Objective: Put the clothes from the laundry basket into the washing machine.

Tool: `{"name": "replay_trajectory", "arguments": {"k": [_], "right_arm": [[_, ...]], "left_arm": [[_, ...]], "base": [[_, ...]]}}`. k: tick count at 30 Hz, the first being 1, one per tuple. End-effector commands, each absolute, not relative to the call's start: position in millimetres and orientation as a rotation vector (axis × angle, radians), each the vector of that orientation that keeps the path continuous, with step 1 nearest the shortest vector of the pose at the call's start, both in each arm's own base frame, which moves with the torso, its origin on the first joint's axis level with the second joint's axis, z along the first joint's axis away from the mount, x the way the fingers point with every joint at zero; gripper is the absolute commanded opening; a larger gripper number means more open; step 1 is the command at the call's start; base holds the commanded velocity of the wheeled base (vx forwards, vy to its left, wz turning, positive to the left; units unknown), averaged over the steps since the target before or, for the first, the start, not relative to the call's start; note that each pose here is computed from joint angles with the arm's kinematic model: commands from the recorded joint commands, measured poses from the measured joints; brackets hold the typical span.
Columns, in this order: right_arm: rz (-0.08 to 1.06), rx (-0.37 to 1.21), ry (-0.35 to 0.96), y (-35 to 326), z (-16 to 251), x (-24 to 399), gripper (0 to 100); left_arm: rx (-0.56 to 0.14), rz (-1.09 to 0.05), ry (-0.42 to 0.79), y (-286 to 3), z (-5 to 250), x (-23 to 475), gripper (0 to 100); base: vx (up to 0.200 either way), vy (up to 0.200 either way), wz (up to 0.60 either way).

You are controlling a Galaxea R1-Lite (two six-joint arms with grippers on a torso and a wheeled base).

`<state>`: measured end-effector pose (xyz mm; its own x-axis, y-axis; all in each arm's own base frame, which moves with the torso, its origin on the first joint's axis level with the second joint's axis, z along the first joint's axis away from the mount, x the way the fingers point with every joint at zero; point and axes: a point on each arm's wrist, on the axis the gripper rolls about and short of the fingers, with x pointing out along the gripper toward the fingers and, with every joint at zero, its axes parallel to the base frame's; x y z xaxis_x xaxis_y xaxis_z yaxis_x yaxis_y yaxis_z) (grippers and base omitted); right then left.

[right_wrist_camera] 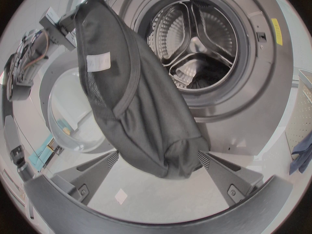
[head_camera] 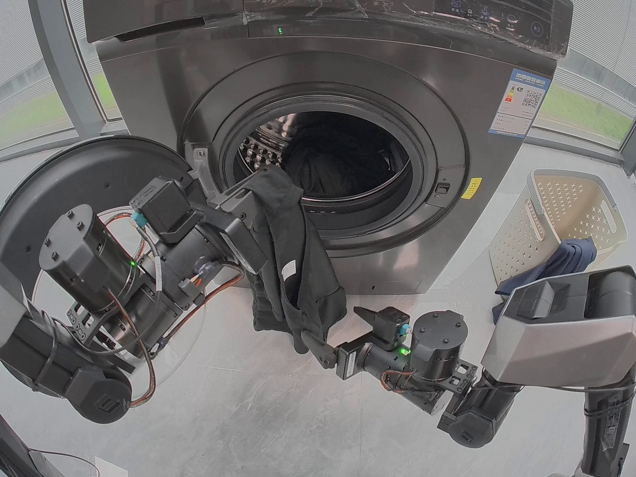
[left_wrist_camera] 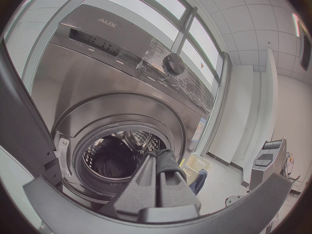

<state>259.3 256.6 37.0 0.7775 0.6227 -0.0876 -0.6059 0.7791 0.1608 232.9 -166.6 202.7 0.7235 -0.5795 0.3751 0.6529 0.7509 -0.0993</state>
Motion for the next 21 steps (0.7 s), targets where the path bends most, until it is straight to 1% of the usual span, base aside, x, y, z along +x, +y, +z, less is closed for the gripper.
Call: {"name": "replay_trajectory", "arguments": {"k": [1, 7, 10, 13, 17, 21], "right_arm": [[0.664, 0.155, 0.080, 260.2, 50.7, 267.7, 100], [0.651, 0.186, 0.009, 272.5, 53.2, 291.5, 100], [0.652, 0.196, -0.014, 275.9, 55.7, 296.9, 100], [0.651, 0.216, -0.082, 287.1, 60.7, 312.6, 100], [0.634, 0.224, -0.121, 288.2, 62.0, 327.5, 100], [0.606, 0.229, -0.145, 285.6, 57.1, 344.1, 100]], "left_arm": [[-0.243, -0.701, -0.359, -165.9, 210.5, 226.6, 0], [-0.254, -0.761, -0.397, -164.6, 222.1, 213.4, 0], [-0.254, -0.769, -0.399, -164.8, 222.6, 212.2, 0], [-0.252, -0.780, -0.399, -167.1, 222.6, 209.8, 0], [-0.254, -0.790, -0.405, -168.2, 224.3, 207.2, 0], [-0.257, -0.799, -0.403, -169.0, 224.4, 204.2, 0]], "base": [[0.000, 0.000, 0.00], [0.000, 0.000, 0.00], [0.000, 0.000, 0.00], [0.000, 0.000, 0.00], [0.000, 0.000, 0.00], [0.000, 0.000, 0.00]]}}
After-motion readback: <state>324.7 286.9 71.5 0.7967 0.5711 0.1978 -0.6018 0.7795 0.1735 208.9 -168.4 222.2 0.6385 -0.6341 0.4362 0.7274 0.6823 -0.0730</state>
